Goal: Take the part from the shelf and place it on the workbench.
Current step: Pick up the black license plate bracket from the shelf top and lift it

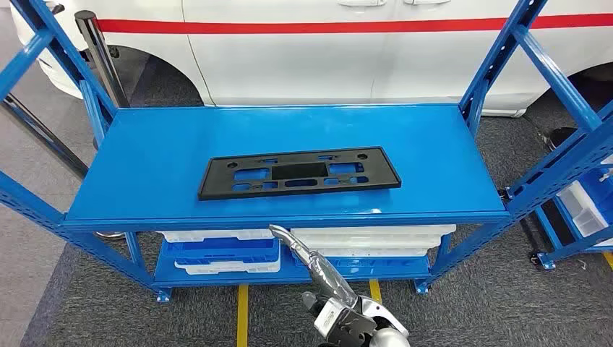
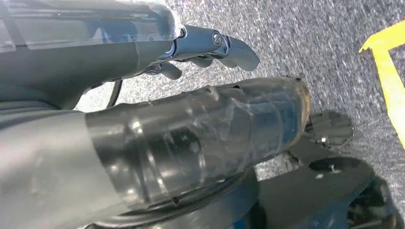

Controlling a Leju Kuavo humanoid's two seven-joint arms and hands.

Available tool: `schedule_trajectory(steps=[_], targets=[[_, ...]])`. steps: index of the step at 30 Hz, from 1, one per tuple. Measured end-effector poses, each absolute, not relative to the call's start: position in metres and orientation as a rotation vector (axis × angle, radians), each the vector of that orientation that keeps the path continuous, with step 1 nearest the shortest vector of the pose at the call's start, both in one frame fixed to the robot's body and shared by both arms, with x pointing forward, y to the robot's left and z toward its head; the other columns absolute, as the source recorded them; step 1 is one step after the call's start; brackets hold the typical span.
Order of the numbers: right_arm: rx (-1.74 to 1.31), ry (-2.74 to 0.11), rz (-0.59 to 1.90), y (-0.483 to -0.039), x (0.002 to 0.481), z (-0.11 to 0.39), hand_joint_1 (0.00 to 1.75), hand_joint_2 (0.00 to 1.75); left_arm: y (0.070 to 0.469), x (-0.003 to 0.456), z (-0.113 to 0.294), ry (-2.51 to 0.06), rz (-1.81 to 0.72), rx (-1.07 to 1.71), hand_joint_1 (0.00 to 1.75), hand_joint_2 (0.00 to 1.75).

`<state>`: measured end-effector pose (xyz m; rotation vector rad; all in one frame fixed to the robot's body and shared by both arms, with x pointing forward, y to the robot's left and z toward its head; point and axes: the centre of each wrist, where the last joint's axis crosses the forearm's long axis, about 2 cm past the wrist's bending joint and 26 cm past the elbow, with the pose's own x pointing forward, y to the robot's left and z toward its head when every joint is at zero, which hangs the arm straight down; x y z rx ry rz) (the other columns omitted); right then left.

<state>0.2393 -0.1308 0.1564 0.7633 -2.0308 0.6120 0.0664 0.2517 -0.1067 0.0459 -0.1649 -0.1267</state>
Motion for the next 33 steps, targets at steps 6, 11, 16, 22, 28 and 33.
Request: schedule_trajectory(steps=[6,11,16,22,28,33], targets=[[0.771,-2.018,0.629,-0.131,0.24,0.156,0.0,1.75,0.25,0.068,-0.106,-0.172,-0.126,0.042,0.0,0.0],[0.756,-2.008,0.648,-0.131,0.242,0.158,0.0,1.75,0.251,0.071,-0.106,-0.178,-0.123,0.042,0.0,0.0],[0.701,-1.985,0.671,-0.131,0.243,0.155,0.0,1.75,0.251,0.068,-0.106,-0.176,-0.12,0.04,0.0,0.0],[0.68,-1.983,0.677,-0.131,0.244,0.155,0.0,1.75,0.25,0.068,-0.106,-0.177,-0.119,0.039,0.0,0.0],[0.594,-1.992,0.709,-0.133,0.246,0.154,0.0,1.75,0.25,0.068,-0.106,-0.179,-0.115,0.037,0.0,0.0],[0.314,-2.055,0.795,-0.134,0.251,0.157,0.0,1.75,0.249,0.066,-0.107,-0.179,-0.109,0.032,0.0,0.0]])
